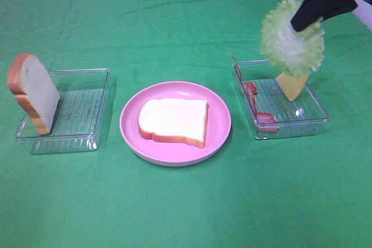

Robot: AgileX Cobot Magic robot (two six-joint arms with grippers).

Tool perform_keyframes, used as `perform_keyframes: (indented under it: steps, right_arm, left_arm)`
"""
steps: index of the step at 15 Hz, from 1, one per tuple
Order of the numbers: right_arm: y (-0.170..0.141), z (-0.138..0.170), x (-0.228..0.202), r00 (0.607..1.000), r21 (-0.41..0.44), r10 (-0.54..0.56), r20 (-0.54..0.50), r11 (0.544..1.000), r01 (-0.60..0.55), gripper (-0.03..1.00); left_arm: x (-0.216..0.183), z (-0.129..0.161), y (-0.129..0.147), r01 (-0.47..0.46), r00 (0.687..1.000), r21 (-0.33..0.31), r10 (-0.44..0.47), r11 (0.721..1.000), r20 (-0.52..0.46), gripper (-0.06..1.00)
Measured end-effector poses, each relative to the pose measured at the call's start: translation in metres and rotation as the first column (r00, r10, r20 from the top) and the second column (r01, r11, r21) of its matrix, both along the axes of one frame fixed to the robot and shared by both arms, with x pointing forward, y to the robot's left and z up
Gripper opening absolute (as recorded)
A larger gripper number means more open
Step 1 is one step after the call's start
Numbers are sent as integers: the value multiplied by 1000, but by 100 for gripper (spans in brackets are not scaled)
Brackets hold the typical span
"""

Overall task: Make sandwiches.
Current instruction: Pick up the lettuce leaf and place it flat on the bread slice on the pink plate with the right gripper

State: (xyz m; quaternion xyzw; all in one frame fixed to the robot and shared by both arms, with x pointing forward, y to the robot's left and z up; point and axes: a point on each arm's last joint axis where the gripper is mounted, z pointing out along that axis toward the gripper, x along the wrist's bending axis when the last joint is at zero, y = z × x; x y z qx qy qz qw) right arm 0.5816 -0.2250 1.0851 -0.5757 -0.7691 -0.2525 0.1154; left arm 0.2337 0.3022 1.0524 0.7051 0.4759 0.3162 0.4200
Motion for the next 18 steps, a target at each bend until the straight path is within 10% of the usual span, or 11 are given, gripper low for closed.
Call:
perform_keyframes:
  steps: [6, 11, 15, 18]
  right_arm:
    - [97, -1, -16, 986, 137, 160, 55, 976, -166, 0]
    - [161, -84, 4, 969, 351, 192, -153, 928, -128, 0]
    - [175, -131, 19, 955, 477, 173, -239, 878, -40, 0]
    - [175, -162, 28, 964, 415, 100, -246, 910, 11, 0]
  left_arm:
    - [0, 0, 0, 0, 1000, 0, 0, 1000, 0, 80]
    - [0, 0, 0, 0, 1000, 0, 0, 1000, 0, 80]
    - [0, 0, 0, 0, 1000, 0, 0, 1000, 0, 80]
    - [0, 0, 0, 0, 1000, 0, 0, 1000, 0, 80]
